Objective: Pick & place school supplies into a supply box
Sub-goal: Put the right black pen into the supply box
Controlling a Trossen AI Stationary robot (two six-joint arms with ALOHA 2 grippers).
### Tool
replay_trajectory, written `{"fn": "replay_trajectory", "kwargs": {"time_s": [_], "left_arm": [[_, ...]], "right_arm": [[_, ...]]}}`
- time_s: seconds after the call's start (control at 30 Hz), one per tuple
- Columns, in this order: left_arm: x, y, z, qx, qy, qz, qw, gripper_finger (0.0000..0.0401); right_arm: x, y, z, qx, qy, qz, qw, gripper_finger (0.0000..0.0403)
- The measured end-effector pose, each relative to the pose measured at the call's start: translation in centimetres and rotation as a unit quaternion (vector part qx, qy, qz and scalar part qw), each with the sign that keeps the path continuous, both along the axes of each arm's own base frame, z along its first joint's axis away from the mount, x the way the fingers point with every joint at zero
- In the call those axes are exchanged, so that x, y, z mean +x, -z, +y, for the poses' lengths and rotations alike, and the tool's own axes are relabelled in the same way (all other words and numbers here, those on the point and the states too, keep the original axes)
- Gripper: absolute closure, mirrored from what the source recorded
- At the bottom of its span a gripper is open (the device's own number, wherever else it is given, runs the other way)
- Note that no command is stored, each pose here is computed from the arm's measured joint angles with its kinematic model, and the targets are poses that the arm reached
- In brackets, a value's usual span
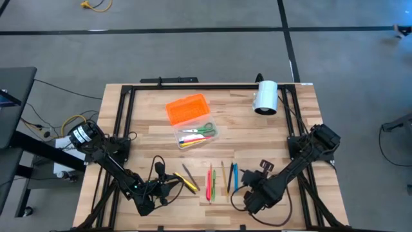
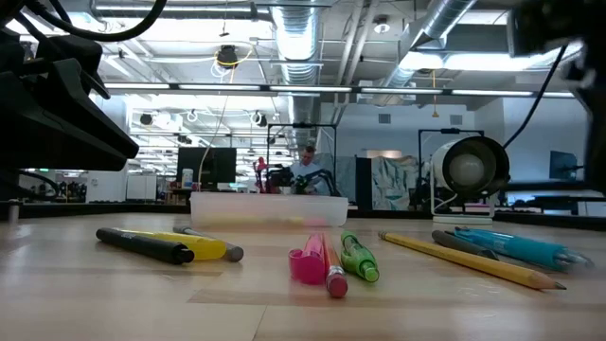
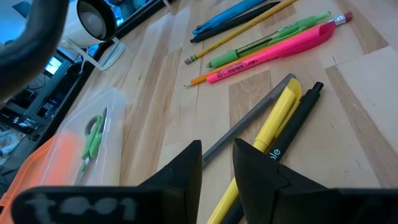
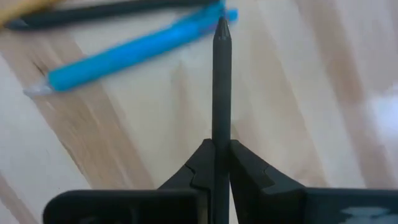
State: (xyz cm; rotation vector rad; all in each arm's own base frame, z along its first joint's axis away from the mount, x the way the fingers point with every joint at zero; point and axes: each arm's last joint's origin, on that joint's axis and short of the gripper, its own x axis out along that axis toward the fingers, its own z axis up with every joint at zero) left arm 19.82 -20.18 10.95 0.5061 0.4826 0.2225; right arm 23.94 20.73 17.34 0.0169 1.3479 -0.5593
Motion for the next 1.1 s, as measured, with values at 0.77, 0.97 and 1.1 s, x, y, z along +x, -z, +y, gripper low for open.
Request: {"fn": "replay_trajectory", "kwargs": {"time_s": [0.77, 0.97, 1.1], "left_arm": [[0.0, 0.0, 0.0, 0.005, -0.004, -0.003, 1.0, 0.0319], [0.0, 0.0, 0.1, 0.006, -0.005, -0.002, 1.0, 0.0319], [0.0, 0.0, 0.1, 0.005, -0.005, -0.002, 1.0, 0.0319]], "right_arm": [[10.0, -2.7, -8.0, -0.138, -0.184, -0.081, 0.97, 0.0382], [13.1, -3.3, -11.8, -0.167, -0.224, -0.113, 0.954, 0.0383], [14.8, -4.0, -14.5, -0.184, -0.243, -0.139, 0.942, 0.0388]]}}
